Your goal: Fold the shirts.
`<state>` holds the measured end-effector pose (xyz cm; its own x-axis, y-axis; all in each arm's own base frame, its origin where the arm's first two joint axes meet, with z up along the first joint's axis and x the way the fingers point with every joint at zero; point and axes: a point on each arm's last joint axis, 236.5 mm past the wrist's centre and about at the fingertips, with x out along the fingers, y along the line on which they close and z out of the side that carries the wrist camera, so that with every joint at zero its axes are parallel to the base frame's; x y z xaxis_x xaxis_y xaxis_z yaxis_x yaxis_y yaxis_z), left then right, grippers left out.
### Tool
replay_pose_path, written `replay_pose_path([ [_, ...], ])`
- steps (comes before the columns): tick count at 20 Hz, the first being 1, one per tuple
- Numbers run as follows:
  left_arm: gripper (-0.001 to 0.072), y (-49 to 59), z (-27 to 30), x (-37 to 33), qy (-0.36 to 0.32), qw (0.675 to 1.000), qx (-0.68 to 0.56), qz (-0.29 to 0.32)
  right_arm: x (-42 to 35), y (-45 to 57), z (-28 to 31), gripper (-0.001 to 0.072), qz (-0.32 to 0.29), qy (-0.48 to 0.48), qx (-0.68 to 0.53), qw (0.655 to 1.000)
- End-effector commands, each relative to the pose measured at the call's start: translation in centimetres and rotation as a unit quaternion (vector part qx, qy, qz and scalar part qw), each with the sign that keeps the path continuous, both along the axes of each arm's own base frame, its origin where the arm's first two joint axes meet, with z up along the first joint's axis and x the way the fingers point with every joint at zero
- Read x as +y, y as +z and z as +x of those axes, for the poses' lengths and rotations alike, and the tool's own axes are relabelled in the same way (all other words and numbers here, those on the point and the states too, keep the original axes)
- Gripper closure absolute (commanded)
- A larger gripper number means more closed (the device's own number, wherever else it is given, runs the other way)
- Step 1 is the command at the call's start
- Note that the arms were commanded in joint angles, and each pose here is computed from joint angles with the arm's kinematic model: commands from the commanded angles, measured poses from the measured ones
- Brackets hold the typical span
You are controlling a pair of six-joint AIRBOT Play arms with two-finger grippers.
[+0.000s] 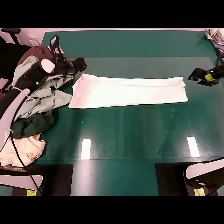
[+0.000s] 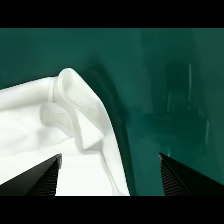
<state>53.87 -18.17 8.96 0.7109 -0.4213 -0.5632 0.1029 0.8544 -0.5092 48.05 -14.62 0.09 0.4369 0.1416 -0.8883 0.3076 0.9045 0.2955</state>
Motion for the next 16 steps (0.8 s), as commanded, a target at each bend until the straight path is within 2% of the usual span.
replay_pose_path([
  [1,0.0309,1.3,-1.9,-1.1,-0.08,0.995,0.021,0.053,-0.8,0.2,-0.3,0.0001,0.09,-0.027,-0.028,0.995],
  [3,0.0397,0.0,-2.9,-1.8,-0.12,0.989,0.049,0.074,-0.6,-0.8,-0.4,0.0001,0.154,-0.018,-0.026,0.988],
  [8,0.0397,-4.6,-5.1,-5.6,-0.204,0.968,0.089,0.115,0.2,-2.9,-0.2,0.0001,0.278,0.02,-0.017,0.96],
  [16,0.0397,-6.7,-5.0,-8.2,-0.22,0.964,0.082,0.129,4.7,-6.6,1.0,0.0002,0.31,0.084,0.018,0.947],
])
